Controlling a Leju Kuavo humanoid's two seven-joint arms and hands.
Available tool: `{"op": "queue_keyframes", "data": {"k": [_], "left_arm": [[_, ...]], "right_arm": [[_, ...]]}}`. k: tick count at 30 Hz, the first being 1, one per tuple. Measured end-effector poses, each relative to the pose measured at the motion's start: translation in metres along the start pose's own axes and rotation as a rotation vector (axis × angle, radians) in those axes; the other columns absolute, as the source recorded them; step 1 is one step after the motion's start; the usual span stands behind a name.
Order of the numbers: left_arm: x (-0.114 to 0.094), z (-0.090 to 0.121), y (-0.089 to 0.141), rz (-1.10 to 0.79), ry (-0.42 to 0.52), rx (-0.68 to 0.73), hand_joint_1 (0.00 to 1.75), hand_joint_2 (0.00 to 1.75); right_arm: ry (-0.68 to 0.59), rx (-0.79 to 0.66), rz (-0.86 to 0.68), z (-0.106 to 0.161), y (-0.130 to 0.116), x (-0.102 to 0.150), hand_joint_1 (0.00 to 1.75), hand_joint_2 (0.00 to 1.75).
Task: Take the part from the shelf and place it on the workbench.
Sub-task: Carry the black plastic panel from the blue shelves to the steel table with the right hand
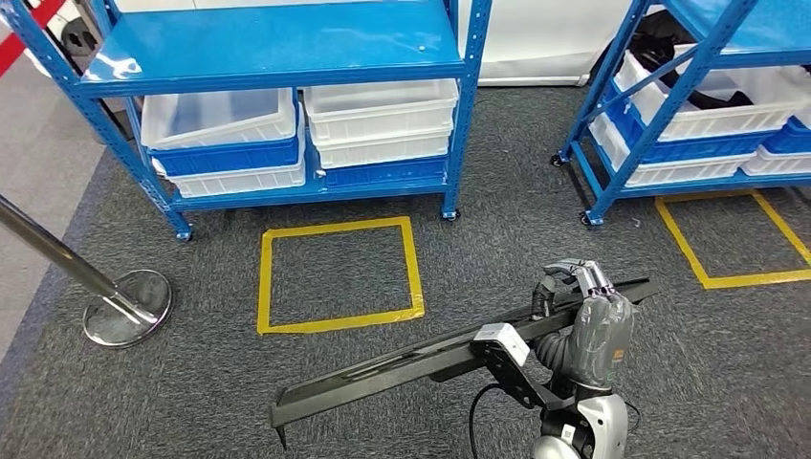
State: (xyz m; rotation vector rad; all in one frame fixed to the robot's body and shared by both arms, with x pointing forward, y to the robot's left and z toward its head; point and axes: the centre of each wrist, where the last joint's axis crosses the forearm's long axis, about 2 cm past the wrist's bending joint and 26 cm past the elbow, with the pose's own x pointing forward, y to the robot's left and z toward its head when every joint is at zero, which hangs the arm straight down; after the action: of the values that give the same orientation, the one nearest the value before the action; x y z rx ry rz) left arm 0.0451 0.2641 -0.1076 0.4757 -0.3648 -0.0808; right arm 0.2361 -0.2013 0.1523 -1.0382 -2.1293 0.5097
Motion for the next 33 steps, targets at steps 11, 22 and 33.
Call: {"op": "queue_keyframes", "data": {"k": [11,22,33], "left_arm": [[0.004,-0.001,-0.001,-0.008,-0.007,-0.012,0.0,1.75],[0.001,-0.007,0.008,-0.255,-0.062,-0.145,0.0,1.75],[0.001,-0.007,0.01,-0.213,-0.008,-0.086,0.0,1.75]], "right_arm": [[0.016,-0.019,0.013,0.003,-0.007,-0.009,1.75,1.75],[0.0,-0.047,-0.042,-0.009,-0.005,-0.015,1.75,1.75],[0.009,-0.045,-0.049,-0.008,-0.004,-0.019,1.75,1.75]]}}
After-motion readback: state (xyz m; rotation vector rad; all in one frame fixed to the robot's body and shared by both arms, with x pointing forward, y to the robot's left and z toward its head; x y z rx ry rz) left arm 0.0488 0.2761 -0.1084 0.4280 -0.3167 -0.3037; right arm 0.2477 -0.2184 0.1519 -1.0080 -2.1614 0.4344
